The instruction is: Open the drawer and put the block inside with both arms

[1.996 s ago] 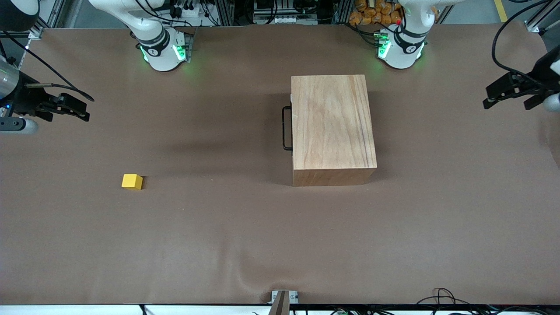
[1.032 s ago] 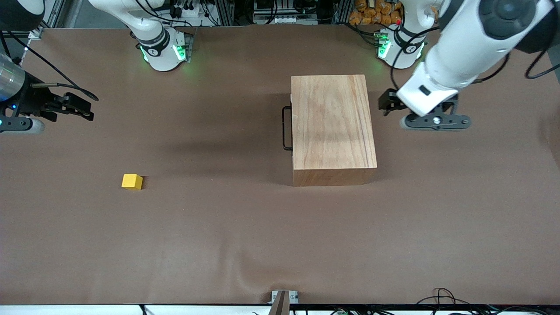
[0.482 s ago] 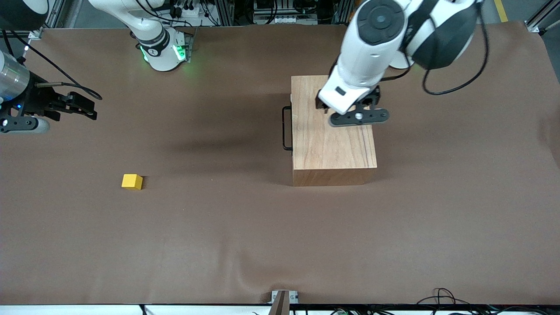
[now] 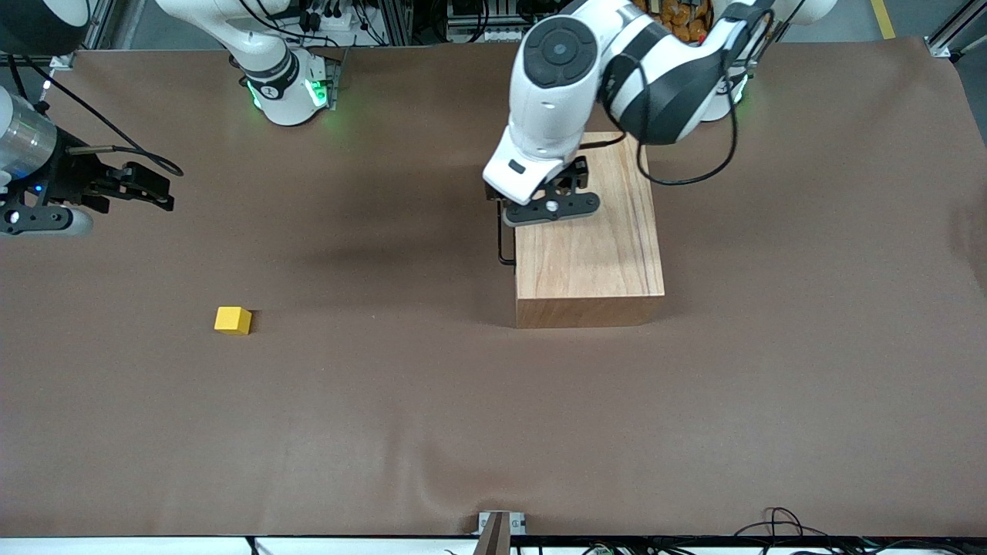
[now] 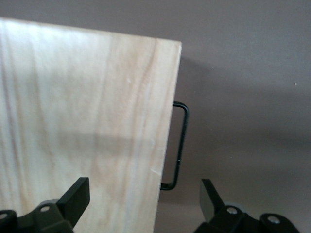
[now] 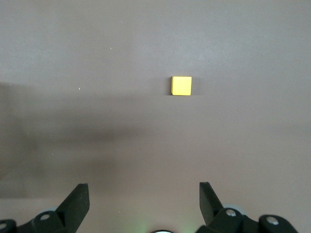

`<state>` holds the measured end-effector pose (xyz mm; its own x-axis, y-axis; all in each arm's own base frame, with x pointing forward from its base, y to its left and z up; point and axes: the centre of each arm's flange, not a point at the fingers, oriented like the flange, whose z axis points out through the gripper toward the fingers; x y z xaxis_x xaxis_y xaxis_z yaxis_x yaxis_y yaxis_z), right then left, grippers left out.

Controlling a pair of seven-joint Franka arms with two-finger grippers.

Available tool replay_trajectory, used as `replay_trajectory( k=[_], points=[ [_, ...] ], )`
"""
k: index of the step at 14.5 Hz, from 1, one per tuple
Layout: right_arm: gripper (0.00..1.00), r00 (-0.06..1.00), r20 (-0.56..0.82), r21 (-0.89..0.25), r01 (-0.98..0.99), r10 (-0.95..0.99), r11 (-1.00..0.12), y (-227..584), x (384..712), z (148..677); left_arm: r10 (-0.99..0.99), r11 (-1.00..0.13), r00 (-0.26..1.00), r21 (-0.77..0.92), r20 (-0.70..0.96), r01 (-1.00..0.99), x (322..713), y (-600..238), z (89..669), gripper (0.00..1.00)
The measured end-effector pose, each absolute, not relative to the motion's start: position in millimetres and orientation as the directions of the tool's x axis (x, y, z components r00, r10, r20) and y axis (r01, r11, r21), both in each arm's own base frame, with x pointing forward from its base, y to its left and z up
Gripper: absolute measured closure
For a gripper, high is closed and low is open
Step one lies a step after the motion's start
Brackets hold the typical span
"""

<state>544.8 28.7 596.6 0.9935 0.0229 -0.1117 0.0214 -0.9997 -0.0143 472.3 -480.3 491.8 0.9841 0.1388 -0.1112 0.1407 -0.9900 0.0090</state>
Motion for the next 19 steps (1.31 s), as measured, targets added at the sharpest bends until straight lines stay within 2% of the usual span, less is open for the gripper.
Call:
replay_trajectory(
  k=[10,15,19],
  points=[
    [0.00,0.993,-0.113,-0.014,0.037,0.039,-0.999,37.9,544.6,595.6,0.196,-0.980,0.980,-0.024,-0.040,0.195,445.8,-548.3,431.7,0.00],
    [0.00,0.993,-0.114,-0.014,0.040,0.041,-0.999,39.2,544.6,595.3,0.124,-0.991,0.992,-0.050,-0.013,0.123,425.3,-577.2,402.7,0.00],
    [0.00,0.993,-0.115,-0.013,0.035,0.037,-0.999,42.1,544.3,595.2,0.070,-0.996,0.998,-0.054,-0.009,0.069,428.8,-580.2,389.0,0.00]
  ],
)
